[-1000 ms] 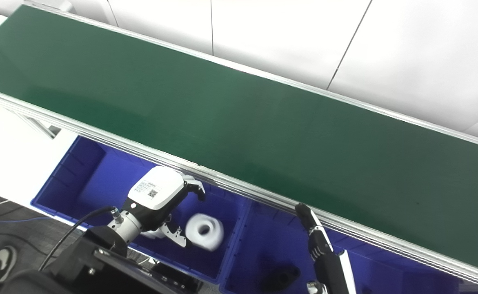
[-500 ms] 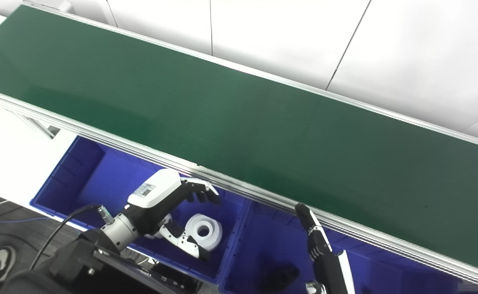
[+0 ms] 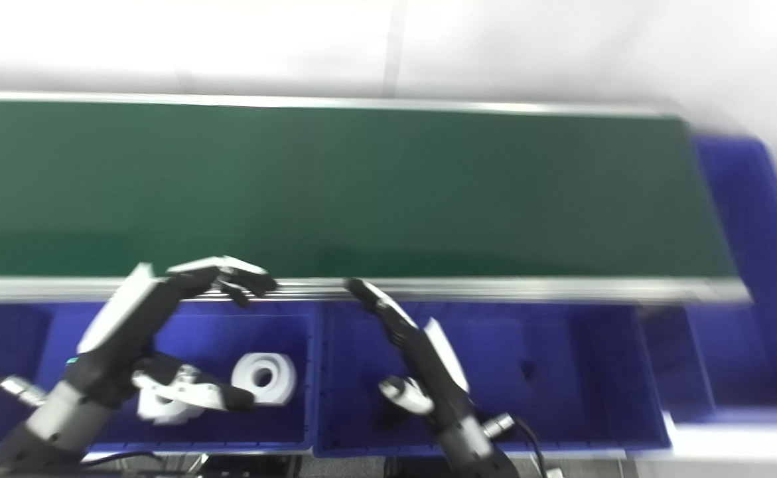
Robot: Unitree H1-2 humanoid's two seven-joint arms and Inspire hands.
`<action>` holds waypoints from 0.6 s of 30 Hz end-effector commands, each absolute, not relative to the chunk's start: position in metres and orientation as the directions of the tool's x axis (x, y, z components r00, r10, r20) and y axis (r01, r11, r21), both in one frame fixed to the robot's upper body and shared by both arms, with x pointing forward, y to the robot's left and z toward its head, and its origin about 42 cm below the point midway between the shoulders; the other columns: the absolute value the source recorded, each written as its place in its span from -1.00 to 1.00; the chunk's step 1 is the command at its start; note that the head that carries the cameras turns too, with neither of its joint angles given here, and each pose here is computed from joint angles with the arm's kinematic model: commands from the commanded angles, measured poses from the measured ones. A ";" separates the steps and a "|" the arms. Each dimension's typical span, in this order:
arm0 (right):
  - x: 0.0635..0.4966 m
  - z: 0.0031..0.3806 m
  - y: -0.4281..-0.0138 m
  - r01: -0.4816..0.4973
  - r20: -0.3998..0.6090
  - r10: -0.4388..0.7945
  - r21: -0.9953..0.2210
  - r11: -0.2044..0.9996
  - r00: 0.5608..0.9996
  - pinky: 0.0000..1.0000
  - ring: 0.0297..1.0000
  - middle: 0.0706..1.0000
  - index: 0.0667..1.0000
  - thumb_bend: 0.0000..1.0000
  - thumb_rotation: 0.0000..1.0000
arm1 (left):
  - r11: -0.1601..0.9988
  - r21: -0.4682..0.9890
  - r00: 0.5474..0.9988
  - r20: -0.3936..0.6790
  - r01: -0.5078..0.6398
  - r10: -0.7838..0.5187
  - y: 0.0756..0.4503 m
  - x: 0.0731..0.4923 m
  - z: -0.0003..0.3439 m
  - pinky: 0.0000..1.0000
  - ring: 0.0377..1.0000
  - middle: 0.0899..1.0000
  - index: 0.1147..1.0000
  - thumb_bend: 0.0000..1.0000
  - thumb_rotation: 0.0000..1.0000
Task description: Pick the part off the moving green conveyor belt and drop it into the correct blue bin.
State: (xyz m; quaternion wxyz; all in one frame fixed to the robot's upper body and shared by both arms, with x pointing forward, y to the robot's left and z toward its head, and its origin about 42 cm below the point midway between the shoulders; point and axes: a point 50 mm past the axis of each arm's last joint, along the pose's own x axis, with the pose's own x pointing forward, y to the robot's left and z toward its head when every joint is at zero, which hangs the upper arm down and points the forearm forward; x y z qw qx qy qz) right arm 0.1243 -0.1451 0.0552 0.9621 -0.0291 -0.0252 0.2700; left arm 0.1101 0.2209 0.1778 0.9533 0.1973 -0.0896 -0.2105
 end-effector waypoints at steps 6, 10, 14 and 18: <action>0.121 0.055 -0.138 -0.489 0.046 0.493 -0.073 0.869 0.869 0.85 0.88 0.83 0.78 0.88 0.98 | 0.904 0.335 0.928 0.165 0.266 -0.335 0.201 0.117 0.134 0.26 0.44 0.45 0.35 0.98 0.51; 0.118 0.056 -0.146 -0.477 0.044 0.481 -0.075 0.876 0.876 0.92 0.91 0.84 0.79 0.89 0.98 | 0.927 0.287 0.951 0.122 0.241 -0.285 0.191 0.109 0.100 0.38 0.55 0.58 0.49 0.94 0.67; 0.116 0.055 -0.158 -0.478 0.040 0.481 -0.066 0.876 0.876 0.94 0.91 0.85 0.80 0.89 0.96 | 0.942 0.251 0.961 0.106 0.222 -0.255 0.183 0.103 0.084 0.44 0.61 0.65 0.57 0.91 0.79; 0.117 0.053 -0.168 -0.482 0.041 0.485 -0.067 0.874 0.874 0.89 0.89 0.84 0.79 0.88 0.96 | 0.942 0.244 0.963 0.082 0.232 -0.258 0.175 0.098 0.074 0.52 0.69 0.73 0.64 0.88 0.93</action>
